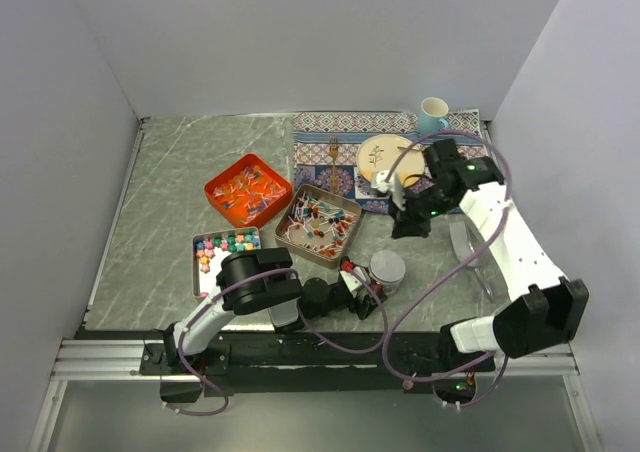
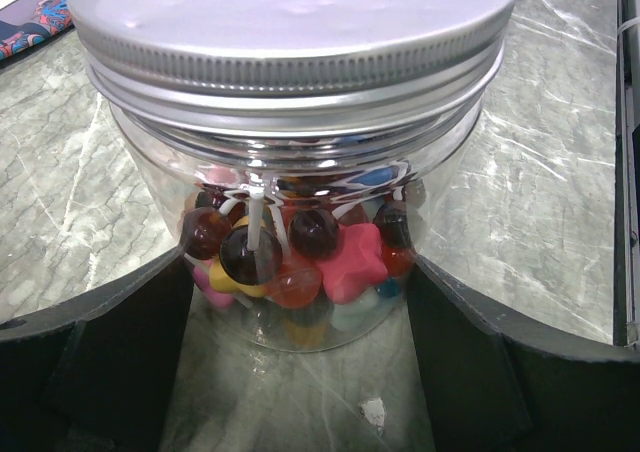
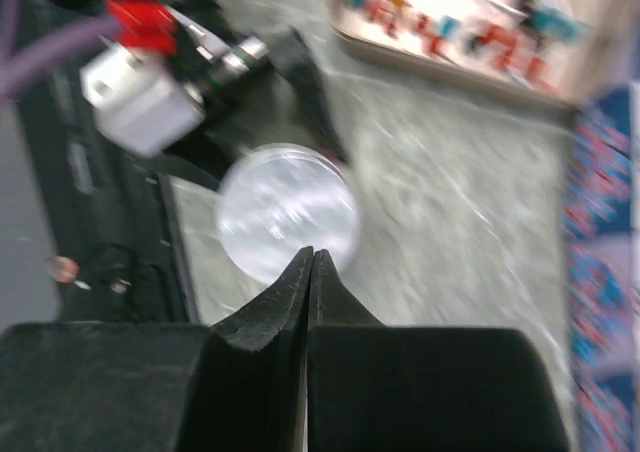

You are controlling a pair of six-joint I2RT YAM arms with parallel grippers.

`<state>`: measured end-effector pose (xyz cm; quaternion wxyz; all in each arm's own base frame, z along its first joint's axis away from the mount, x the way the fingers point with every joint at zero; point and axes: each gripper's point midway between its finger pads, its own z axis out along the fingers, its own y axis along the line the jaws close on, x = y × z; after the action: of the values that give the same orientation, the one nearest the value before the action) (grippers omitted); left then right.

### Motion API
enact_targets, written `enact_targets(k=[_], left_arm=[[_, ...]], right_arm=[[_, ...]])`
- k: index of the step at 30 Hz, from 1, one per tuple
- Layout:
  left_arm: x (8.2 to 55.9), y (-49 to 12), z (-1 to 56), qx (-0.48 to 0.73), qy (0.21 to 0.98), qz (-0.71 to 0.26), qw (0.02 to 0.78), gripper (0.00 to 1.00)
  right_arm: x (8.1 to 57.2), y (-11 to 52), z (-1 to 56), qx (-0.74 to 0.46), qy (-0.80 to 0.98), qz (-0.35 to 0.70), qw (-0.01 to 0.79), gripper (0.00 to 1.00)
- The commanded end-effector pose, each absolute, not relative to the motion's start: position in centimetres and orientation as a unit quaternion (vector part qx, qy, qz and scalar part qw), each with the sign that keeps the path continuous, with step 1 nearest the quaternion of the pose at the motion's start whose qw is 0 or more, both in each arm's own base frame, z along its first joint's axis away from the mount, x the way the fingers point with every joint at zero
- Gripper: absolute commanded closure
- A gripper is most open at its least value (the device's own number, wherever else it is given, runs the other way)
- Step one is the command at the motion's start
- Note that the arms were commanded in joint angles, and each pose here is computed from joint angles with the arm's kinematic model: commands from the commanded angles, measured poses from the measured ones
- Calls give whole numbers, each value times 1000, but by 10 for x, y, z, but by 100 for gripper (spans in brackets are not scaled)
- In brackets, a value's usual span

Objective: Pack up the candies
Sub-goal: Screw the bottle lid onto the packing bottle.

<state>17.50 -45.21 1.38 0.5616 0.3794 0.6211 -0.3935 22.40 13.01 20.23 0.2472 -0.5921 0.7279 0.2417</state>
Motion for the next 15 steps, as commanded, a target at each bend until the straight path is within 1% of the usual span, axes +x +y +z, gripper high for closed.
enact_targets(k=[1, 4, 5, 8, 11, 13, 15], left_arm=[[157, -424, -45, 382, 680, -385, 493, 99], [158, -424, -45, 381, 680, -383, 496, 99], [158, -424, -45, 381, 680, -382, 496, 99], [159, -424, -46, 379, 681, -379, 499, 99], [161, -423, -48, 379, 684, -375, 498, 99], [159, -423, -49, 381, 684, -376, 495, 99], [157, -424, -50, 382, 685, -378, 492, 99]], right_arm=[[207, 160, 187, -587, 726, 291, 208, 100], [194, 163, 152, -590, 733, 295, 168, 100], [182, 156, 129, -592, 740, 290, 134, 100], [161, 148, 94, -609, 734, 284, 99, 100], [161, 144, 79, -613, 737, 266, 100, 100], [163, 142, 82, -611, 740, 261, 103, 100], [168, 141, 99, -609, 740, 257, 127, 100]])
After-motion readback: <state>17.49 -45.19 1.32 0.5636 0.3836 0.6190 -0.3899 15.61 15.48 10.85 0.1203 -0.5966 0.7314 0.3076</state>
